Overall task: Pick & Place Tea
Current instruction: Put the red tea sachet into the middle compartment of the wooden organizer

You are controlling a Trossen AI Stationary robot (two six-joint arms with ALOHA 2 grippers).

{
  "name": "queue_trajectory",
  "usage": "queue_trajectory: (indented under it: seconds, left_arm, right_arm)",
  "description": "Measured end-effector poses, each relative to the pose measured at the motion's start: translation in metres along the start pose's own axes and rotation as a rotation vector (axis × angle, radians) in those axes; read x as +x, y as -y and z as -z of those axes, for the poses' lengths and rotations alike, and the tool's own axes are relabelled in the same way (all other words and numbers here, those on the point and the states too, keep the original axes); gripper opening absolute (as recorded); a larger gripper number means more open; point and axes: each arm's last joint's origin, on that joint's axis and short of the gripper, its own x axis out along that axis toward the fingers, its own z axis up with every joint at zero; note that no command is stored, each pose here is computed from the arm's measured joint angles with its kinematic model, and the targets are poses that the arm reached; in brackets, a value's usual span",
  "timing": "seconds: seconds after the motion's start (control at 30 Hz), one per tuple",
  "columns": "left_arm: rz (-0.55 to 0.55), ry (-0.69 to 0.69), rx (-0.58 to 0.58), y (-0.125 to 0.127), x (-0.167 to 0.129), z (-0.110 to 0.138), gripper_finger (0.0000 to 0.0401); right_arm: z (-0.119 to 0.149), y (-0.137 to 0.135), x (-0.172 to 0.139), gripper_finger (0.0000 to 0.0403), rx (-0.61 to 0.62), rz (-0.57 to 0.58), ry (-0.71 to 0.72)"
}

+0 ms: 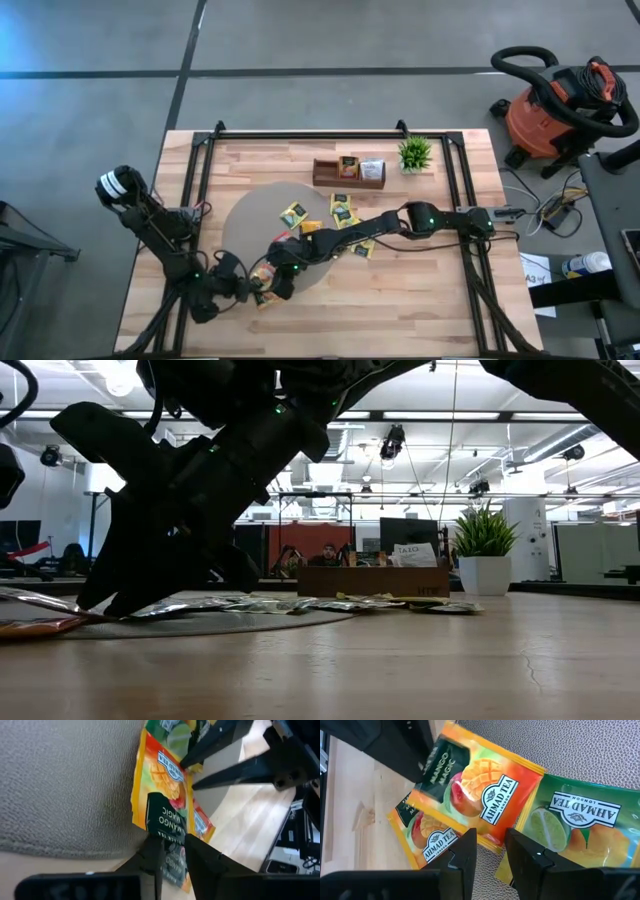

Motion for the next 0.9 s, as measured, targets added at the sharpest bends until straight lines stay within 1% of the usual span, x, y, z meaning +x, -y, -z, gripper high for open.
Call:
queue_trajectory:
  seconds: [0.27, 0.5, 0.6, 0.67, 0.77, 0.9]
  left_arm:
    - [0.011, 0.049, 0.001, 0.000, 0.001, -0.003, 0.0124]
    - [-0.015, 0.105, 0.046, -0.003, 0.003, -0.009, 0.0130]
    - [-0.018, 0.114, 0.062, -0.003, 0.004, -0.011, 0.0122]
    - [-0.018, 0.116, 0.076, -0.003, 0.004, -0.011, 0.0110]
    - [-0.019, 0.115, 0.097, -0.002, 0.004, -0.011, 0.0081]
    - [-0.023, 0.109, 0.116, -0.002, 0.004, -0.011, 0.0031]
  right_arm:
    - [0.000, -0.001, 0.000, 0.0105, 0.001, -0.003, 0.000]
    - [0.001, -0.002, 0.001, 0.0105, 0.027, -0.011, 0.005]
    - [0.000, -0.003, 0.001, 0.0105, 0.046, -0.022, 0.018]
    - [-0.001, -0.003, 0.002, 0.0105, 0.058, -0.028, 0.026]
    - [-0.001, -0.004, 0.002, 0.0105, 0.084, -0.034, 0.035]
    - [-0.002, -0.004, 0.001, 0.0105, 0.090, -0.036, 0.042]
